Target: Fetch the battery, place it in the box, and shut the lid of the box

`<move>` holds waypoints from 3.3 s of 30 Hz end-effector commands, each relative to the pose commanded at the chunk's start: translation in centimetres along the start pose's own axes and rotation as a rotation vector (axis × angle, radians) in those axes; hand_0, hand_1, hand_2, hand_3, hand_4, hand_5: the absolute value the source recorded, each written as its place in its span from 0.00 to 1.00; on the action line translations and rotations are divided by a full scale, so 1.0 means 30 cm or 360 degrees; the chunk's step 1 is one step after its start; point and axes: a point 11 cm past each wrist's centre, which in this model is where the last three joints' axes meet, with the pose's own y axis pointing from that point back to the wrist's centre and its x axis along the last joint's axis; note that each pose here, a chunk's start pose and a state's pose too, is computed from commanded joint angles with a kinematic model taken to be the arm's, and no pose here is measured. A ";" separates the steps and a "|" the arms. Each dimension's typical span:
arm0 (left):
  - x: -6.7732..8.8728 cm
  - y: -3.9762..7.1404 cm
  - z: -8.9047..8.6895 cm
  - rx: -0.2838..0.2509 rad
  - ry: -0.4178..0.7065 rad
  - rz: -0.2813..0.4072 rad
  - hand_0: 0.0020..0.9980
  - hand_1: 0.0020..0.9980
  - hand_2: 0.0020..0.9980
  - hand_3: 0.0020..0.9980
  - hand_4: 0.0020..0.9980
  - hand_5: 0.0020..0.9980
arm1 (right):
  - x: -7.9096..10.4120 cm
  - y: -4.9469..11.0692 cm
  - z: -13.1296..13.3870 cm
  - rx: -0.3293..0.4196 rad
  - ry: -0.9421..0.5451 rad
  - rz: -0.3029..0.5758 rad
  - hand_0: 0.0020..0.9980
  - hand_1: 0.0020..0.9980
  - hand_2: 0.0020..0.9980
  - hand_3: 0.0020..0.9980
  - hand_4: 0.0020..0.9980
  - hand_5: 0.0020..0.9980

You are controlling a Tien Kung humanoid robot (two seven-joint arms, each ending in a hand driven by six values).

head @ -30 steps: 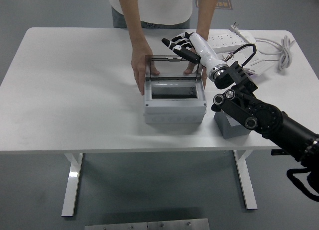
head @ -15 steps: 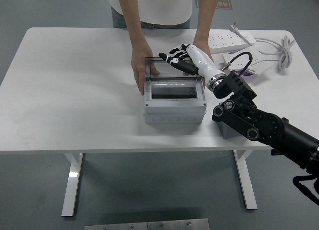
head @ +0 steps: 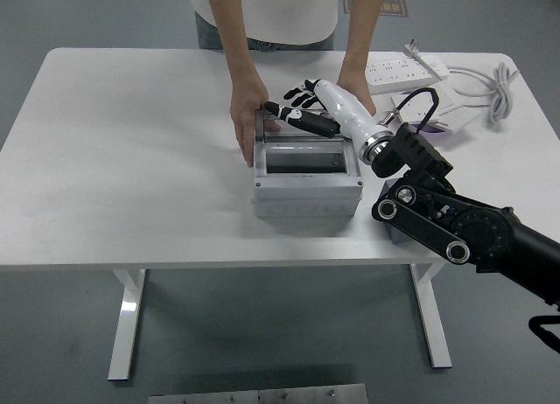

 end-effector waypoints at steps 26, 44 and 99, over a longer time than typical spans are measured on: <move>-0.009 0.000 0.001 -0.0003 0.0013 -0.0006 0.59 0.68 0.59 0.58 0.54 0.00 | -0.050 0.041 -0.007 -0.0051 0.0175 -0.0191 0.71 0.62 0.65 0.70 0.96 1.00; -0.012 0.000 0.001 -0.0004 0.0018 -0.0007 0.59 0.68 0.59 0.58 0.54 0.00 | -0.021 0.056 0.000 -0.0039 0.0166 -0.0159 0.70 0.61 0.65 0.69 0.94 0.99; -0.011 -0.014 -0.055 0.0026 -0.0031 -0.0001 0.59 0.69 0.59 0.58 0.55 0.00 | 0.209 0.404 0.368 0.0083 -0.0587 0.0767 0.94 0.85 0.89 1.00 0.92 0.77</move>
